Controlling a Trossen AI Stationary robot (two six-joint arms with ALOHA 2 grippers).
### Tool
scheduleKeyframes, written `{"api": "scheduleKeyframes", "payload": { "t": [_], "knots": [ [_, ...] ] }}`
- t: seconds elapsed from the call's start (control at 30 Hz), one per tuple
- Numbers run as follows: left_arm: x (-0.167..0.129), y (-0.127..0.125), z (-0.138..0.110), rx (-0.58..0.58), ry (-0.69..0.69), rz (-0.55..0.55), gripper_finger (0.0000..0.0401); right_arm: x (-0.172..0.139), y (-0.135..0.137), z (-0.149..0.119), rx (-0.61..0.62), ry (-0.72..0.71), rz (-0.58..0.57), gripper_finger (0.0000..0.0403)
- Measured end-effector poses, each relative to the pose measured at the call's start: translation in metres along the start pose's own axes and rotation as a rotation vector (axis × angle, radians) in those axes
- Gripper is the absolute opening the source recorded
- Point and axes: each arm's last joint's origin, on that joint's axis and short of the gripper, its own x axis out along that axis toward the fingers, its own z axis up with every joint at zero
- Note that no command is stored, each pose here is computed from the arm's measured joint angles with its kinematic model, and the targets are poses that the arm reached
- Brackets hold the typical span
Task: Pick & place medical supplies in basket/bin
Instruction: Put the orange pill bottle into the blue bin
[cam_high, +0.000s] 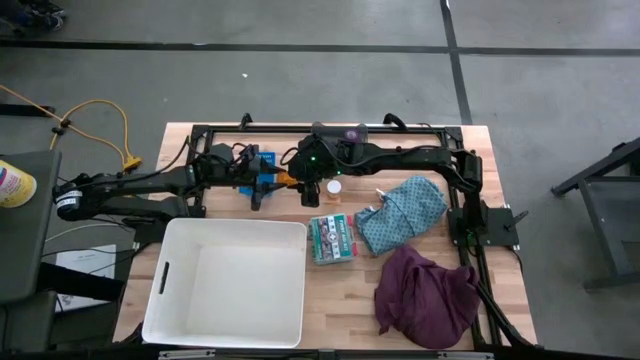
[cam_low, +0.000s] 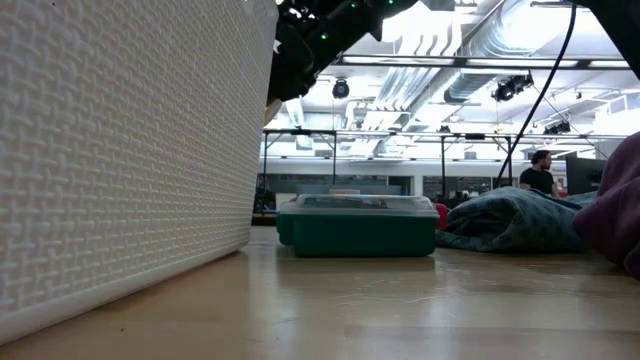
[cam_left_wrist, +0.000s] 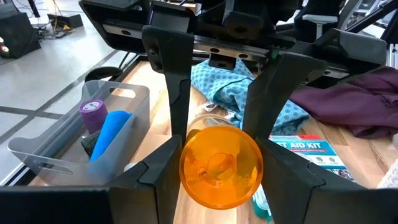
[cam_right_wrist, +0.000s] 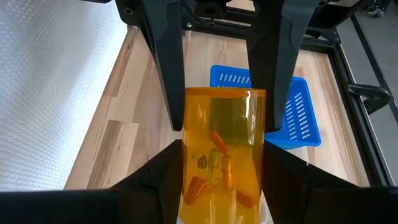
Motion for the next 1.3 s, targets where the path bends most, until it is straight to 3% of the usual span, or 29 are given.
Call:
{"api": "scheduleKeyframes", "payload": {
  "t": [0.27,0.47,1.0,1.3],
  "knots": [
    [0.000,0.000,0.000,-0.001,0.002,-0.005,0.0173,0.001,0.006,0.001,-0.010,0.006,0.001,0.0218],
    [0.000,0.000,0.000,-0.002,0.000,0.001,0.0173,0.001,0.006,0.001,-0.012,0.025,-0.062,0.0247],
    [0.000,0.000,0.000,-0.004,0.000,0.000,0.0173,0.001,0.006,0.001,0.031,0.020,-0.061,0.0254],
    [0.000,0.000,0.000,-0.004,0.000,0.000,0.0173,-0.016,0.006,0.009,0.008,0.001,-0.069,0.0254]
  ]
}}
